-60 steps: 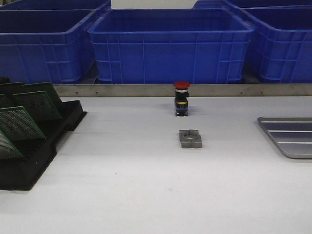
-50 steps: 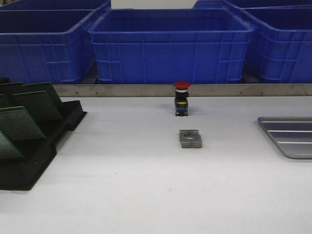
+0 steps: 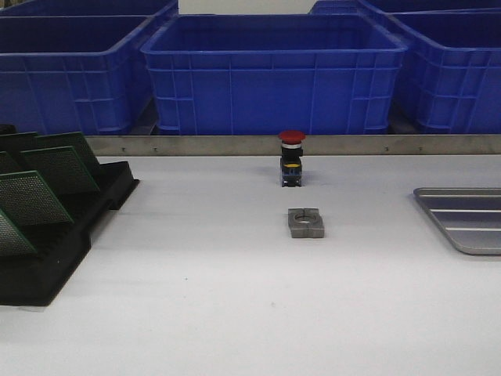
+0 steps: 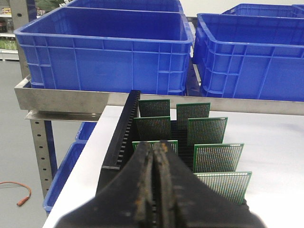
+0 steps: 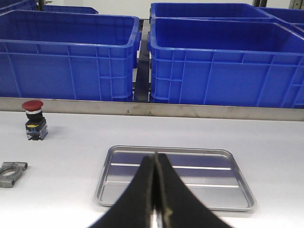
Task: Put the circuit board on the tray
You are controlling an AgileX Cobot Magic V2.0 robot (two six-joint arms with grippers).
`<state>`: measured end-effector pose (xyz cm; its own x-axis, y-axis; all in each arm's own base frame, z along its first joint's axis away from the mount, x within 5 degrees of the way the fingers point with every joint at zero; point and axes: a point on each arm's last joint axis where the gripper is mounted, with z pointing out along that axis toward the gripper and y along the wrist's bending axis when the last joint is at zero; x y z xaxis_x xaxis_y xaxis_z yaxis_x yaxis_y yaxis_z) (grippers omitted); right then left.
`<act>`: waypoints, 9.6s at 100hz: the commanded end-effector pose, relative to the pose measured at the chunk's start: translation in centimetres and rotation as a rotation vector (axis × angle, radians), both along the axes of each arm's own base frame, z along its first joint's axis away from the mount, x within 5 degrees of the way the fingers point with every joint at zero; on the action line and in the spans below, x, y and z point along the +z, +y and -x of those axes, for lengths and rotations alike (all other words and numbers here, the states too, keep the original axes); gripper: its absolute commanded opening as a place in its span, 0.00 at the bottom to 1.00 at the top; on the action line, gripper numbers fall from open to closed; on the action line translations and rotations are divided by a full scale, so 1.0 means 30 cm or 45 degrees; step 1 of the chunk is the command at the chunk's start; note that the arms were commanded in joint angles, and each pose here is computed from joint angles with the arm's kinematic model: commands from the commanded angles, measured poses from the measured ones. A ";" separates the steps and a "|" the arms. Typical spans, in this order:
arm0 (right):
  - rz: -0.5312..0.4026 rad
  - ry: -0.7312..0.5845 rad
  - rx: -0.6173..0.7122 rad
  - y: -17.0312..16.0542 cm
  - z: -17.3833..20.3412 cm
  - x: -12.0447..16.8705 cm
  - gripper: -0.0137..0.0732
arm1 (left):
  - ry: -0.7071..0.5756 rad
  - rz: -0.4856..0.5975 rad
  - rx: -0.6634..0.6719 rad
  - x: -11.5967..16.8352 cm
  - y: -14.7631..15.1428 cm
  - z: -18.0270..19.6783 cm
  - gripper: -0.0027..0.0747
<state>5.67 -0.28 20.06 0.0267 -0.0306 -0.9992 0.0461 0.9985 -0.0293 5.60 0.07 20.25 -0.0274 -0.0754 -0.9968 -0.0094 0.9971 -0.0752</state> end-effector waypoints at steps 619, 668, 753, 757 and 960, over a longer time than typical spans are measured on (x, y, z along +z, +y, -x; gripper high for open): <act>0.175 0.753 0.998 0.321 -0.335 0.270 0.72 | 0.637 -0.667 -1.741 0.192 -0.543 -0.416 0.01; 0.185 0.607 1.597 0.567 -0.406 0.132 0.72 | 0.637 -0.665 -1.740 0.192 -0.543 -0.416 0.01; 0.180 0.706 1.769 0.699 -0.463 0.028 0.09 | 0.636 -0.666 -1.738 0.192 -0.543 -0.416 0.05; 0.176 0.704 1.776 0.699 -0.462 0.029 0.09 | 0.636 -0.665 -1.735 0.192 -0.542 -0.417 0.11; -0.518 0.804 0.119 -0.087 -0.746 0.064 0.84 | 0.428 -1.074 -1.161 0.403 -0.310 -0.514 0.77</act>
